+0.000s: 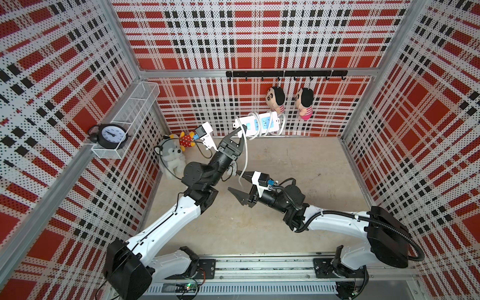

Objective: Unwrap the cord wrapped around the power strip
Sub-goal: Unwrap the power cord from the power strip.

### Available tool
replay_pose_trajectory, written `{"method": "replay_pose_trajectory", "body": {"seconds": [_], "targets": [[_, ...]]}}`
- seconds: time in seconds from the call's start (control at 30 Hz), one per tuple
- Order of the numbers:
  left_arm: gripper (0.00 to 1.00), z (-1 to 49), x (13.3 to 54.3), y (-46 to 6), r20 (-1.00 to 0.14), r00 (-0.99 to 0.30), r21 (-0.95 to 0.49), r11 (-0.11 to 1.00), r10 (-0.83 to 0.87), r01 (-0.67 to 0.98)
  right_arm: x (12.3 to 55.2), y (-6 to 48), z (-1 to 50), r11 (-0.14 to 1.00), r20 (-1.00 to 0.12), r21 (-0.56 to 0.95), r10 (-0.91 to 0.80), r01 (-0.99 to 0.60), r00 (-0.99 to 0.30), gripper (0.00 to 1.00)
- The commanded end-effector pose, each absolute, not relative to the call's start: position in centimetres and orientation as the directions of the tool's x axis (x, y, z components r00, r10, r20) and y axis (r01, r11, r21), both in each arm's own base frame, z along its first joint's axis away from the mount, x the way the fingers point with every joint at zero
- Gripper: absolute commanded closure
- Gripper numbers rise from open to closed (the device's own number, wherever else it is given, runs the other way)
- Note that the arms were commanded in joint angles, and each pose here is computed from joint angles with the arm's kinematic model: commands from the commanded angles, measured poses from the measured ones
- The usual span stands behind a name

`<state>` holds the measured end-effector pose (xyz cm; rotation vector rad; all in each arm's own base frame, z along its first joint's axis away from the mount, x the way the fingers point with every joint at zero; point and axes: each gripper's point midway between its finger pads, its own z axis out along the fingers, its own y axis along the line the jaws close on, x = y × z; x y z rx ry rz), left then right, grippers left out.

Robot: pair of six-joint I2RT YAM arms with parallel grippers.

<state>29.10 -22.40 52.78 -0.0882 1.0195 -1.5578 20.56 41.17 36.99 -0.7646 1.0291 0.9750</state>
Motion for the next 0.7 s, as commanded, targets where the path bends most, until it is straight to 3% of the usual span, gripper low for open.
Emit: {"method": "replay_pose_trajectory", "body": {"seconds": [0.0, 0.13, 0.2, 0.5, 0.67], "targets": [[1.00, 57.7, 27.6, -21.5, -0.477, -0.206, -0.524, 0.089, -0.854, 0.847, 22.1, 40.4, 38.4, 0.487, -0.944, -0.082, 0.242, -0.870, 0.225, 0.22], [1.00, 60.2, 27.7, -21.5, -0.477, -0.177, -0.481, 0.087, -0.861, 0.872, 24.9, 37.2, 40.1, 0.663, -0.953, -0.099, 0.151, -0.742, 0.263, 0.11], [1.00, 61.0, 27.9, -21.6, -0.479, -0.167, -0.466, 0.088, -0.862, 0.880, 25.7, 35.3, 41.0, 0.696, -0.955, -0.082, 0.149, -0.714, 0.255, 0.08], [1.00, 60.1, 29.4, -22.5, -0.482, -0.181, -0.494, 0.096, -0.857, 0.864, 22.5, 38.0, 43.1, 0.493, -0.957, -0.003, 0.251, -0.870, 0.145, 0.11], [1.00, 59.7, 29.5, -22.7, -0.486, -0.191, -0.506, 0.096, -0.853, 0.857, 24.1, 37.6, 43.2, 0.556, -0.957, 0.056, 0.267, -0.829, 0.115, 0.23]]}}
